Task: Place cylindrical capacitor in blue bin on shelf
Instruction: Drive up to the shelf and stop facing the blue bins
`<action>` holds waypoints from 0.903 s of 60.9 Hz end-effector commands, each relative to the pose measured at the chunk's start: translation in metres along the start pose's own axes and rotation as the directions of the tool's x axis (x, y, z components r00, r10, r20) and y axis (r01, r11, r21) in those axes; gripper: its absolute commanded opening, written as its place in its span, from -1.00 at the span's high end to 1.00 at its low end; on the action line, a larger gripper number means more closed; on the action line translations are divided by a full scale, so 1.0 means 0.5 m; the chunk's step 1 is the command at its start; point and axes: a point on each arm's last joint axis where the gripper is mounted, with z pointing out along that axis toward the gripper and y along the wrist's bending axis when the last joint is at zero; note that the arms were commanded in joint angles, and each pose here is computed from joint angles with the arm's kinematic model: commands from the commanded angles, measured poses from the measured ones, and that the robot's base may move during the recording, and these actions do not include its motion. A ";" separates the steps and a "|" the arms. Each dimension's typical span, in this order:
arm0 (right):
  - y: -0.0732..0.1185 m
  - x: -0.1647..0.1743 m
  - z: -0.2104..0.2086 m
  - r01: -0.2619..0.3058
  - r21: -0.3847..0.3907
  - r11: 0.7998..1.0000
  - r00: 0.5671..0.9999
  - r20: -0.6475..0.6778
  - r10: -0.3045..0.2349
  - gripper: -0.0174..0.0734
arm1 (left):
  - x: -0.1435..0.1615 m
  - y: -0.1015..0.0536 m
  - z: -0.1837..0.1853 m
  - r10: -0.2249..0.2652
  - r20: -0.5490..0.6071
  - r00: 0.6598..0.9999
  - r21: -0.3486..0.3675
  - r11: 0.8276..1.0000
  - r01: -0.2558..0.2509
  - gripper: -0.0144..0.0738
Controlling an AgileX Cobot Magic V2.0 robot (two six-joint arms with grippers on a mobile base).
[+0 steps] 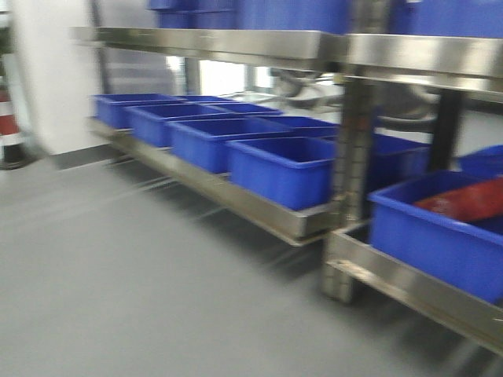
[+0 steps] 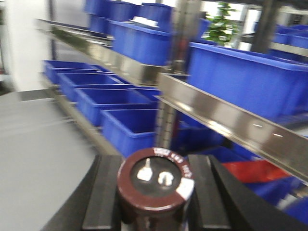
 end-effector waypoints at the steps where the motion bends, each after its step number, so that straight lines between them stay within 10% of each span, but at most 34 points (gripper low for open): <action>1: -0.001 -0.006 -0.002 0.010 0.008 1.000 0.999 0.032 -0.011 0.71 | -0.005 -0.002 -0.002 -0.013 0.023 1.000 0.010 1.000 0.013 0.92; 55: -0.001 -0.006 -0.002 0.010 0.008 1.000 0.999 0.032 -0.011 0.71 | -0.005 -0.002 -0.002 -0.013 0.023 1.000 0.010 1.000 0.013 0.92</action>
